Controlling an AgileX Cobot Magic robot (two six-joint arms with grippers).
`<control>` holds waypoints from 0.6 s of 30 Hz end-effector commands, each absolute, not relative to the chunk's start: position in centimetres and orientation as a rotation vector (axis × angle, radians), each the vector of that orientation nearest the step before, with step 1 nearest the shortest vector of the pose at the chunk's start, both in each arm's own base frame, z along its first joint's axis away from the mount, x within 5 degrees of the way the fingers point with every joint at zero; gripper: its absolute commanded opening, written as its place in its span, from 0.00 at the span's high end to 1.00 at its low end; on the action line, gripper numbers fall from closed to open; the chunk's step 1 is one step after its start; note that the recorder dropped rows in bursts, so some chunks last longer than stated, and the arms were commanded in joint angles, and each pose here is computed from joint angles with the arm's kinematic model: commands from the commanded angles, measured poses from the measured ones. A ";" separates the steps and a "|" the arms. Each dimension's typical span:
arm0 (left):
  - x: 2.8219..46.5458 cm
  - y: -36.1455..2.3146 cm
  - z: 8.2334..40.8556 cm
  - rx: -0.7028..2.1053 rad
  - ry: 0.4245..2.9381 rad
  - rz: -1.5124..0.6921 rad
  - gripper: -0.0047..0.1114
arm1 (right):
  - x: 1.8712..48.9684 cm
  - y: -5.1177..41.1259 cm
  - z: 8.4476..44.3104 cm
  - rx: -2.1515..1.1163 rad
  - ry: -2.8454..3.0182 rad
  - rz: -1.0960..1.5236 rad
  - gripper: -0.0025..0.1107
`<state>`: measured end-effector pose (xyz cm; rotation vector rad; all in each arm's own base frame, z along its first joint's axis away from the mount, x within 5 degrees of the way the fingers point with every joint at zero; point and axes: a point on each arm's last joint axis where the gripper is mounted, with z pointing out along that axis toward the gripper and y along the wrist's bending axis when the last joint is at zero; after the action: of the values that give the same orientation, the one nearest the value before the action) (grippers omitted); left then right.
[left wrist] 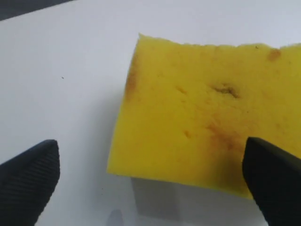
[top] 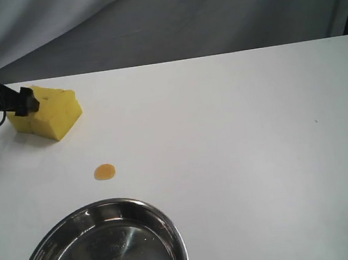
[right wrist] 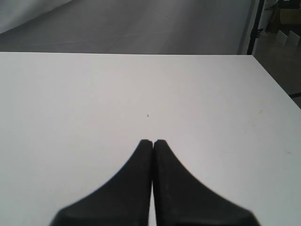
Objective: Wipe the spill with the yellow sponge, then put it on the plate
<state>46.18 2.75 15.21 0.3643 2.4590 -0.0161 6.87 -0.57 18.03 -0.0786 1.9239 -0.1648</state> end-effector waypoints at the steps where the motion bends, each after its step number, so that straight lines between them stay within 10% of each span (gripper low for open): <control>1: 46.1 2.6 14.9 0.403 2.473 -0.025 0.06 | 6.9 -0.6 17.9 -0.071 1.923 -0.162 0.98; 18: 46.1 1.7 12.6 0.319 2.523 -0.200 0.06 | 6.9 -0.6 17.9 -0.071 1.923 -0.162 0.98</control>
<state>46.06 1.85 13.31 0.3125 2.5111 -0.1880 6.87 -0.57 18.03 -0.0786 1.9239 -0.1648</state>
